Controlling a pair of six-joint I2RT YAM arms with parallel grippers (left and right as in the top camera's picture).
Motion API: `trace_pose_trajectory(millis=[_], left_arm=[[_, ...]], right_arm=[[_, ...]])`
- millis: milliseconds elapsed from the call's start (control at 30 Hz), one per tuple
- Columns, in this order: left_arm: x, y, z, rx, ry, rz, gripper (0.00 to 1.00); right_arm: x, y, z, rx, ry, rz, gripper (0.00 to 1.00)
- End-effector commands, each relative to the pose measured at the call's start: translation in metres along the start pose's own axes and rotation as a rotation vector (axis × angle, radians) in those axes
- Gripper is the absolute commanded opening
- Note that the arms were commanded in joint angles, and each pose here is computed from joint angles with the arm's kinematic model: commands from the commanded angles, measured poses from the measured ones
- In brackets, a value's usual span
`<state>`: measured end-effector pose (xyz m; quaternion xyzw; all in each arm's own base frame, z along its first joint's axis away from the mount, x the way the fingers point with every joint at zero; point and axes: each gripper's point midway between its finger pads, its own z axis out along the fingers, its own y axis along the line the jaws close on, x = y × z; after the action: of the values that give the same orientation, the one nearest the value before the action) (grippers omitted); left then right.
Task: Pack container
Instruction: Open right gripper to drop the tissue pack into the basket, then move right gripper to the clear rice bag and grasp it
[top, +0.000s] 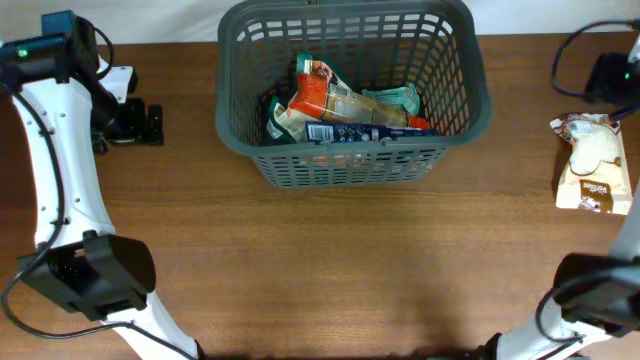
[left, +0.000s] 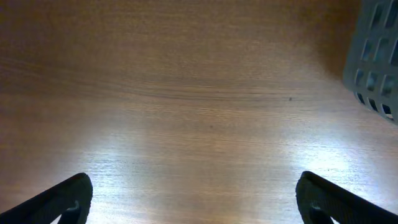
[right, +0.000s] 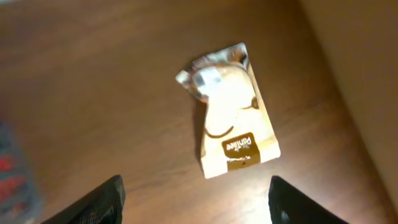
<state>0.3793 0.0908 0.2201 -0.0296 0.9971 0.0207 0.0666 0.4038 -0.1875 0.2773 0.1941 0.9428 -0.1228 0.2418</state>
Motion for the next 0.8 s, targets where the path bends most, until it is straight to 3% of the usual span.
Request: trace_pose_trajectory(millis=[0, 233, 767], left_arm=[[0.002, 0.000, -0.007, 0.007, -0.017, -0.018, 0.99], [0.002, 0.000, -0.007, 0.007, -0.017, -0.018, 0.99], [0.002, 0.000, -0.007, 0.007, -0.017, -0.018, 0.99]], right_arm=[[0.022, -0.013, 0.055, 0.029, 0.103, 0.044, 0.71], [0.054, -0.022, 0.139, 0.045, 0.212, 0.069, 0.72], [0.076, -0.027, 0.228, 0.056, 0.287, -0.004, 0.71]])
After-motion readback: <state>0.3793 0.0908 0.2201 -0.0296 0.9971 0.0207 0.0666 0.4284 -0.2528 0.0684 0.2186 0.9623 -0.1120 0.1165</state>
